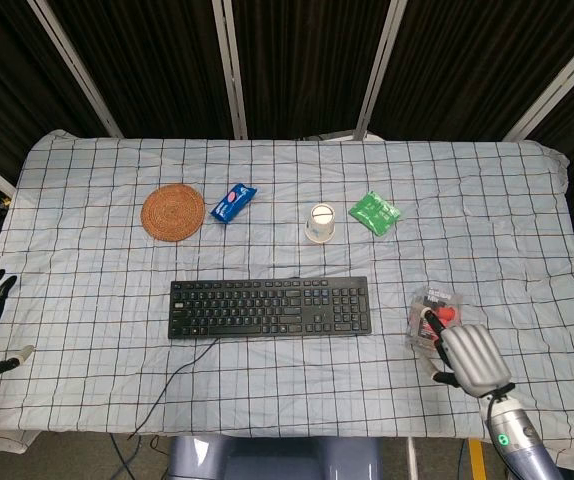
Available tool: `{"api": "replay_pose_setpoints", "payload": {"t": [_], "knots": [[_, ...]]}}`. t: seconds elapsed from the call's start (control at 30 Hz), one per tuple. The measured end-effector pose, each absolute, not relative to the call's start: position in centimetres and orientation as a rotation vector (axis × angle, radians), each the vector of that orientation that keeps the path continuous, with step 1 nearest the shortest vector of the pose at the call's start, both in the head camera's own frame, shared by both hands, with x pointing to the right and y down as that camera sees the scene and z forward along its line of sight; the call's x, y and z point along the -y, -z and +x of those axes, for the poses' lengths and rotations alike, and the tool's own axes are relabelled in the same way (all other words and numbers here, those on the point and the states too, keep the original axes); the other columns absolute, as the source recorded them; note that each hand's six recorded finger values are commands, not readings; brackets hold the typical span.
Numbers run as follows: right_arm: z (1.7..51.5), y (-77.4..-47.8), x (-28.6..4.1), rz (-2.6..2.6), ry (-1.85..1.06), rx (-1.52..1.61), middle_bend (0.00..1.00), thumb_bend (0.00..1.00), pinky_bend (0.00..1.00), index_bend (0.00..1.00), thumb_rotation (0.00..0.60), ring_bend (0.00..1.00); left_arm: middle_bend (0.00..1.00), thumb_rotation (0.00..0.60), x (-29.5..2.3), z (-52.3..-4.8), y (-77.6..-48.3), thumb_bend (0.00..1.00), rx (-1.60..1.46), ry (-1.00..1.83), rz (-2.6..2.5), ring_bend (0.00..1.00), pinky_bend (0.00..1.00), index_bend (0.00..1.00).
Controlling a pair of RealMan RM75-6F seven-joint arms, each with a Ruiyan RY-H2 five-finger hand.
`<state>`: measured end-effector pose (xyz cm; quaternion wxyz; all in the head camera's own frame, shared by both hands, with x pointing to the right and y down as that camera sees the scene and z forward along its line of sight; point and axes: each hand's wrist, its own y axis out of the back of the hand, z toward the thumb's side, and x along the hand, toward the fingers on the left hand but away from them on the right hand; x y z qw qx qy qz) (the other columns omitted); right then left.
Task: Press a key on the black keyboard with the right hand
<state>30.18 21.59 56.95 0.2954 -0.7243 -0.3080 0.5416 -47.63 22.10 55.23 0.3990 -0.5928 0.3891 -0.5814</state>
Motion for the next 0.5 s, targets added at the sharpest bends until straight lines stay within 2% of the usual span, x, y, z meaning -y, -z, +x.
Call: {"api": "replay_pose_setpoints", "payload": {"t": [0.27,0.5], "knots": [[25.1,-60.1,-22.2,-2.009,-1.578,0.679,0.92,0.37,0.83,0.14,0.6,0.88,0.0,0.6,-22.1,-47.8,-55.2,0.07,-0.988,1.471,-1.504,0.0,0.0,0.0],[20.3,-62.0,-22.7,-2.081,-1.581,0.656,0.92,0.38,0.83,0.14,0.6,0.88,0.0,0.6,-22.1,-47.7,-55.3,0.07,-0.984,1.47,-1.504,0.0,0.0,0.0]]}}
